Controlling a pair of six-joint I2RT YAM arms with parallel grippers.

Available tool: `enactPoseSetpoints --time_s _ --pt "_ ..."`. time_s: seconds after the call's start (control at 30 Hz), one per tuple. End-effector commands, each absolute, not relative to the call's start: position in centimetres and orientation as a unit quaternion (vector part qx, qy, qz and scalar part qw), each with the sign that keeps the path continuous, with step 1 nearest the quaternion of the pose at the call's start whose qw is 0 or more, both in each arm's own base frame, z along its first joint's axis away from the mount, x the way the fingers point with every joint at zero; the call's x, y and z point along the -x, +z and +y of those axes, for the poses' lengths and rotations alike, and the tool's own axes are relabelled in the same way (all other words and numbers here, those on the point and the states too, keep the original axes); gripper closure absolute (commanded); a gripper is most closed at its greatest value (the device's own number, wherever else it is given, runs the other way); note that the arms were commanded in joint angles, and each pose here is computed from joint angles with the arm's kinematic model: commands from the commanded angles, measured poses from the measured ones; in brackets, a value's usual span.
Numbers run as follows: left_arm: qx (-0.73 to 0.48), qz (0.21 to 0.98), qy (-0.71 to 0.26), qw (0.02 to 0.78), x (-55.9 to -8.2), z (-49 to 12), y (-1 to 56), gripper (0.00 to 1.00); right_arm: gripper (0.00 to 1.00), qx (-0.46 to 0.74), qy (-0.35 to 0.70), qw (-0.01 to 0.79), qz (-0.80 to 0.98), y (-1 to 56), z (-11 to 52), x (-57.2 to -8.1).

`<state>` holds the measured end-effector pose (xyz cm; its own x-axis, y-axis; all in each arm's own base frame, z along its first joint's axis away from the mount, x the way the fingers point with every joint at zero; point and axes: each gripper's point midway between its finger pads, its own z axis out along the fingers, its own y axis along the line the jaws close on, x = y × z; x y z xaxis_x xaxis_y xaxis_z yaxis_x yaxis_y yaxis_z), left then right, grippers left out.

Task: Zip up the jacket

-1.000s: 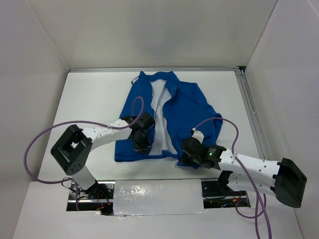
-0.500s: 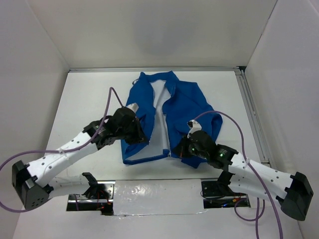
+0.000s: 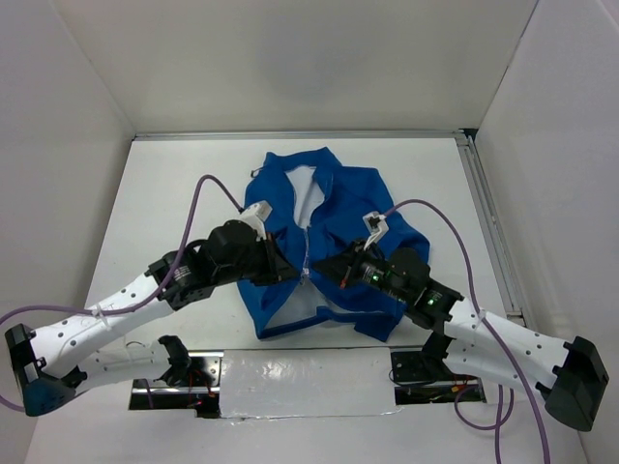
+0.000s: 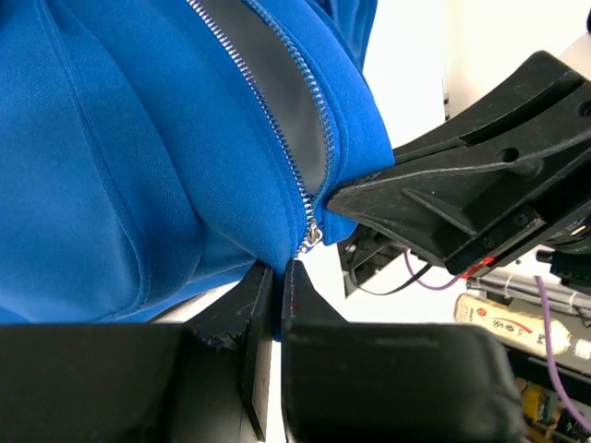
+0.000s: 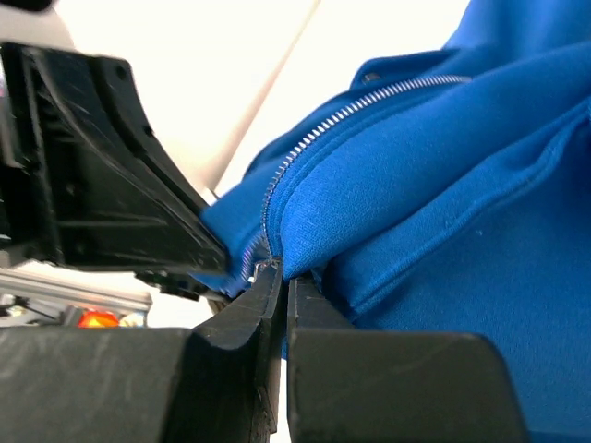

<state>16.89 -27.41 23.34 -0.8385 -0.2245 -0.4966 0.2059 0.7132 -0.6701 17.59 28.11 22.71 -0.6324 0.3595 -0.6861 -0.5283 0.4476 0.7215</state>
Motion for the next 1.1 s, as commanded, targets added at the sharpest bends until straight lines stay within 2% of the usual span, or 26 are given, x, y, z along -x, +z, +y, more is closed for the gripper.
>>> enactPoseSetpoints --time_s 0.0,0.33,0.63,1.07 --pt "0.039 0.85 -0.418 0.319 -17.8 -28.2 25.8 1.0 1.0 0.053 0.572 0.447 0.686 25.8 28.7 -17.5" --pt "0.038 0.813 -0.435 0.386 -18.8 -28.9 26.6 1.0 1.0 0.043 0.581 0.421 0.695 24.5 28.3 -16.6" --pt "0.037 0.797 -0.451 0.4 -19.1 -29.4 26.4 1.0 1.0 0.041 0.596 0.393 0.699 23.7 28.4 -15.5" --pt "0.058 0.783 -0.476 0.396 -18.4 -28.7 26.3 1.0 1.0 -0.002 0.597 0.413 0.687 23.6 27.5 -16.6"
